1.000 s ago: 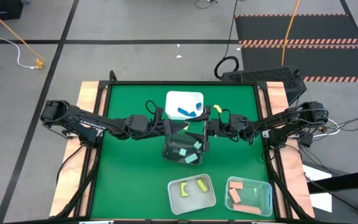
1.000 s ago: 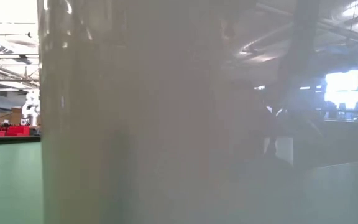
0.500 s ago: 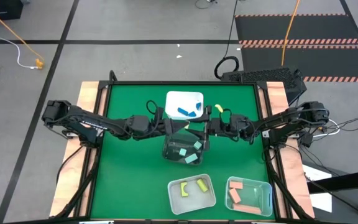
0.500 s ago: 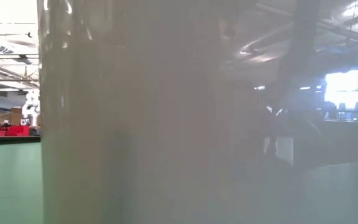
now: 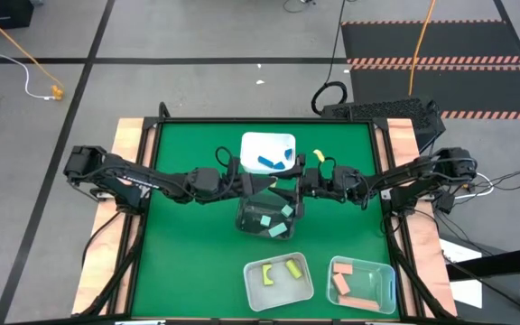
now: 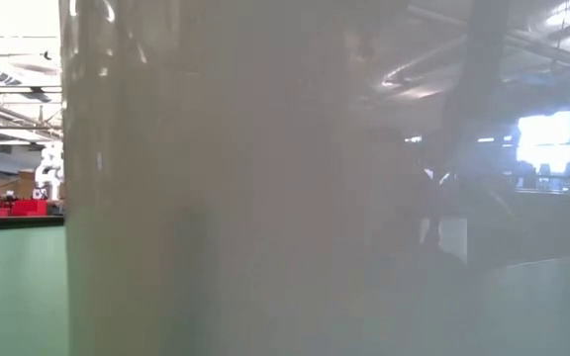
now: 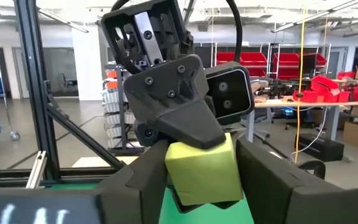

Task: Sort & place blocks by color
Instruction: Put the light green block into the gray bin

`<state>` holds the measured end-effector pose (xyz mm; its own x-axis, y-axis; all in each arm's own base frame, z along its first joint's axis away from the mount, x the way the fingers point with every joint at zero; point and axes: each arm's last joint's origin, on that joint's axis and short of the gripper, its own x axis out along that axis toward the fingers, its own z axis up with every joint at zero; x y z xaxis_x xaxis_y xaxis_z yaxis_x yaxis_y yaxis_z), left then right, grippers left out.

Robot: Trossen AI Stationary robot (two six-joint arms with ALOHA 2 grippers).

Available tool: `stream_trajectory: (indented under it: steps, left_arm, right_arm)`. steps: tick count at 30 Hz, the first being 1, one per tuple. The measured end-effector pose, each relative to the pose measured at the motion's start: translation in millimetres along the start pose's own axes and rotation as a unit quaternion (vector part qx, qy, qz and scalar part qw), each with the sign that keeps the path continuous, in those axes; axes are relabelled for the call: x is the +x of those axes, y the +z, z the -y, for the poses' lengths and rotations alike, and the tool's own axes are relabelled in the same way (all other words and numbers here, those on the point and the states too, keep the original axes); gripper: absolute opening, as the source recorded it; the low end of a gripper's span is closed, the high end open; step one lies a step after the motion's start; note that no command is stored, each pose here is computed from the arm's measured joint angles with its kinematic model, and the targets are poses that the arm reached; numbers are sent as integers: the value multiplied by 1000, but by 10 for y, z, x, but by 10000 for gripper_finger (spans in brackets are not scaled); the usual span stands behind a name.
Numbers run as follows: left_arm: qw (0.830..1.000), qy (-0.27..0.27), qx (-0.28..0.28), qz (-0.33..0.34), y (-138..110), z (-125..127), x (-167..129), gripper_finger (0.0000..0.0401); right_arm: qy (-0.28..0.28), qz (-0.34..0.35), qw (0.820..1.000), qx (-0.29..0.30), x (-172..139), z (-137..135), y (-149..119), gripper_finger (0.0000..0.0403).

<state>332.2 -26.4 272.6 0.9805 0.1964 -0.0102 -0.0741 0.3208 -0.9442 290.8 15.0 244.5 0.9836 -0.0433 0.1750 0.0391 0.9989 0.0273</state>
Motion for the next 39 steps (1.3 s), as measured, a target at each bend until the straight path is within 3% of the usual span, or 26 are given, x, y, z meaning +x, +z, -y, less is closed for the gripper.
stream_trajectory:
  steps: [5, 13, 20, 30, 35, 39]
  left_arm:
    - [1000, 2, -11, 1, 1, -1, -2, 136]
    - [1000, 3, -4, 0, 1, -4, -2, 273]
    - [999, -3, 32, -15, -4, -1, -1, 330]
    - [989, -44, 91, -104, 30, -12, 18, 335]
    - [973, -72, 161, -146, 118, -48, 40, 323]
    - [961, -81, 201, -169, 204, -99, 58, 312]
  right_arm:
    - [-4, -1, 1000, 6, 1, 9, -3, 137]
    - [0, -13, 997, 70, -3, 5, -19, 119]
    - [36, -91, 989, 111, -110, -43, 8, 119]
    - [99, -135, 978, 121, -316, -309, 163, 119]
    - [18, -126, 978, 166, -357, -503, 143, 119]
    - [-7, -90, 979, 184, -375, -716, 139, 119]
